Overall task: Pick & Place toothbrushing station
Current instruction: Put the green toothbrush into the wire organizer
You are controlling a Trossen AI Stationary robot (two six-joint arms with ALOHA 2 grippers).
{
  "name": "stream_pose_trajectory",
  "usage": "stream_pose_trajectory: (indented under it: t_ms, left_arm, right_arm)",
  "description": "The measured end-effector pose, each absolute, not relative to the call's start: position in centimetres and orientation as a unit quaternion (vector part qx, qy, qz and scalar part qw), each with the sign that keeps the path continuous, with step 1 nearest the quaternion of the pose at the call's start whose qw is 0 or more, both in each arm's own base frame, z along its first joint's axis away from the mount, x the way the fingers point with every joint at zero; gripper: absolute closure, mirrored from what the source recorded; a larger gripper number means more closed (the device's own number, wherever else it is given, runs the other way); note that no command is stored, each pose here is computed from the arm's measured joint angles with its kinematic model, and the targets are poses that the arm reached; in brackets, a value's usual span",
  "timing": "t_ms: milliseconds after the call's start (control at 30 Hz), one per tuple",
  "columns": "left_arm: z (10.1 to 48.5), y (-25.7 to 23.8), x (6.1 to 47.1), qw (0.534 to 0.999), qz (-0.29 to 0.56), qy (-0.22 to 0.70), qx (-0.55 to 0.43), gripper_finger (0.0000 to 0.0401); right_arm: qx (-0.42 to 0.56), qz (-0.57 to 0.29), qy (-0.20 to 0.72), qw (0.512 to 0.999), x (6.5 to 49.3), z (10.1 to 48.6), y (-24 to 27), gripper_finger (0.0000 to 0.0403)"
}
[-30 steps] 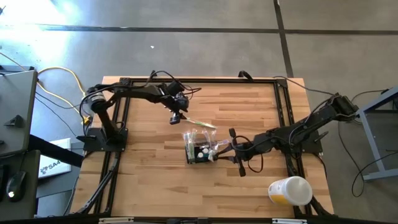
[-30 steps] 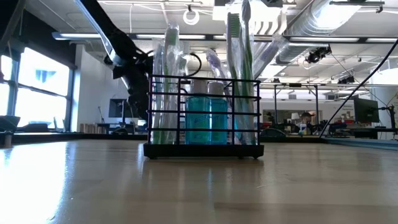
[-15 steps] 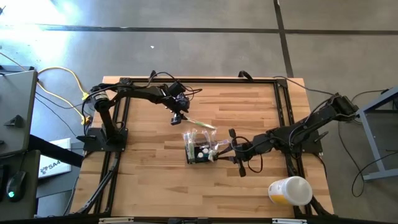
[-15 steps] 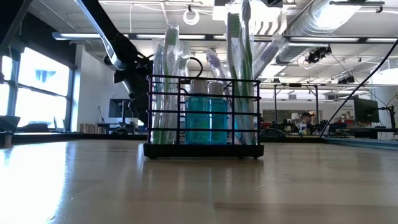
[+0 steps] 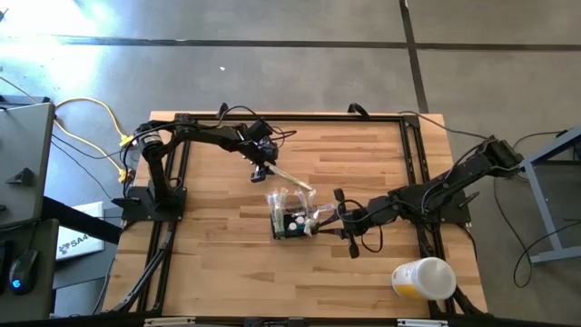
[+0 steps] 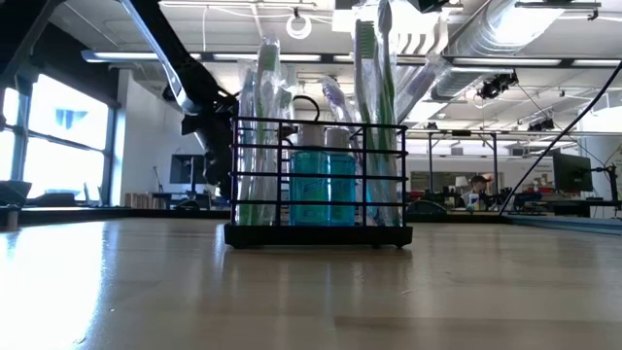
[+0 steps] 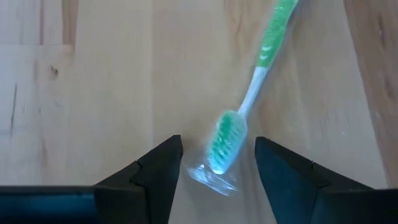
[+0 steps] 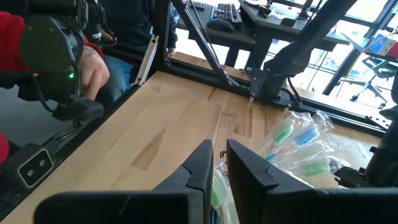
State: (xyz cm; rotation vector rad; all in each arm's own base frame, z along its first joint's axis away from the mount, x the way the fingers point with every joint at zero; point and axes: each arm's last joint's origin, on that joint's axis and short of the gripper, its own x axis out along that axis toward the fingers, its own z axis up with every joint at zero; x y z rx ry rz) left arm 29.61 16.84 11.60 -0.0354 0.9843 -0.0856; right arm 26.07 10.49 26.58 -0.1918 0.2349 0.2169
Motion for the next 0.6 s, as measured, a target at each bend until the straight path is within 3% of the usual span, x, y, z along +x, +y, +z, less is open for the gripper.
stream_pose_trajectory:
  t_ms: [600]
  left_arm:
    - [11.38, 16.92, 29.47, 0.876, -0.038, 0.481, -0.010, 0.0391]
  right_arm:
    - [-0.097, 0.108, 0.119, 0.982, 26.06, 26.53, 10.49, 0.0364]
